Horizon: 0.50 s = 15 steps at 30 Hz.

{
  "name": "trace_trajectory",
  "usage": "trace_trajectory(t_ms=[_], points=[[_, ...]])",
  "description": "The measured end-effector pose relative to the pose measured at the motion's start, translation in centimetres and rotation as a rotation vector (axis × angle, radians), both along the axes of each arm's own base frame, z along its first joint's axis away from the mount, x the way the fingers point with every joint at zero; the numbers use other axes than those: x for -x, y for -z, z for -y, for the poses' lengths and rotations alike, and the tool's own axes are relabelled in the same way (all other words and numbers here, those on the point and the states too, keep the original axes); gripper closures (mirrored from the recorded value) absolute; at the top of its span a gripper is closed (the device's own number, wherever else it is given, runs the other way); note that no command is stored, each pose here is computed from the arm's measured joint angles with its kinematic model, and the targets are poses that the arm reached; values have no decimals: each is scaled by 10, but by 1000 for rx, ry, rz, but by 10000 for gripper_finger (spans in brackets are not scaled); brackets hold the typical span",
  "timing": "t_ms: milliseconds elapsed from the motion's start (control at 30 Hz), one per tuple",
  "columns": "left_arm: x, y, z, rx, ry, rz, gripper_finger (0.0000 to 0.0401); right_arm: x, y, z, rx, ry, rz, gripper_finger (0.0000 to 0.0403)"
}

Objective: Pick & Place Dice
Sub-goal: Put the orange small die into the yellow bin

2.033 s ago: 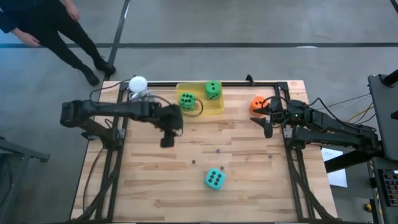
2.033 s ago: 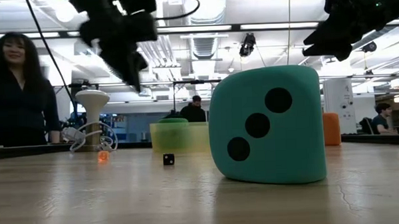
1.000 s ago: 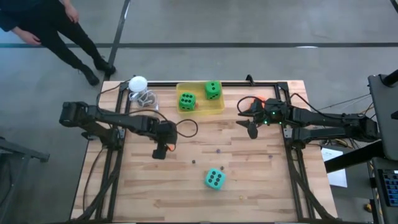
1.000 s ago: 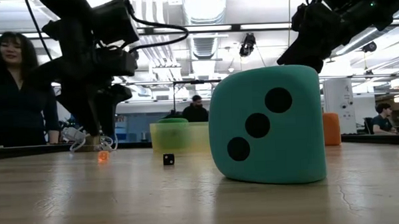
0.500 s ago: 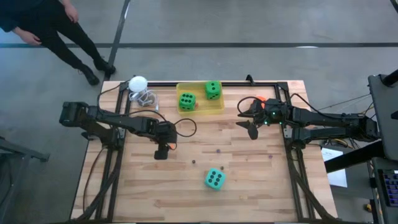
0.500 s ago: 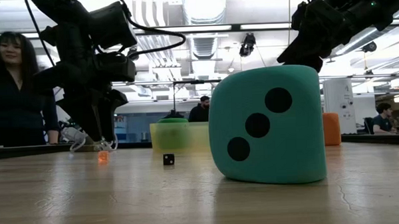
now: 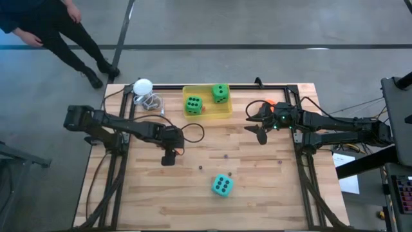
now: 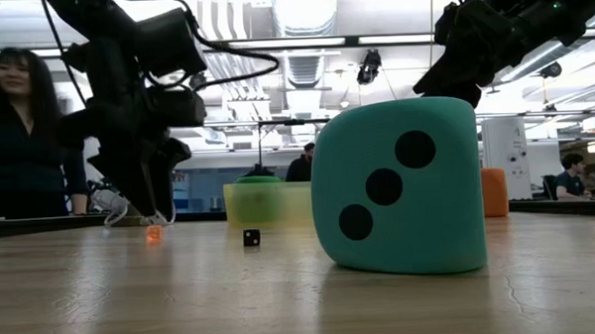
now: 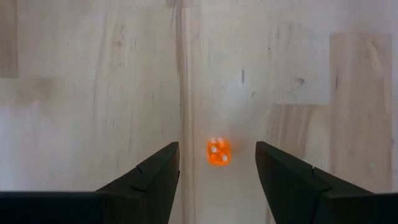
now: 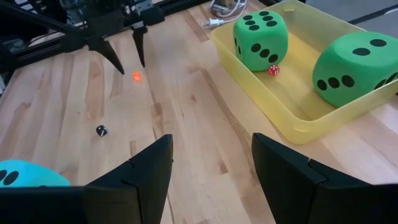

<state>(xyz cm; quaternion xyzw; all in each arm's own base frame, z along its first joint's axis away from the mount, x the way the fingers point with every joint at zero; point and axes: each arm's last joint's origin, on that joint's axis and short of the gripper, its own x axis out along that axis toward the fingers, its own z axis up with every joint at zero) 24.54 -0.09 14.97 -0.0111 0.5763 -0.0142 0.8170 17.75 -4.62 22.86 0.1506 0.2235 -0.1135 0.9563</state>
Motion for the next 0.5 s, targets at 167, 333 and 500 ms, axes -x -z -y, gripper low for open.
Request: trace_trajectory(t_ms=[167, 333, 500], points=[[-4, 8, 0, -2, 0, -15, 185, 1, -1, -1, 2, -5, 5, 188], [-5, 15, 0, -2, -1, -46, 185, 1, -2, -2, 3, -9, 10, 188], [-6, 22, 0, -3, -1, -80, 185, 1, -2, -2, 4, -9, 12, 188]])
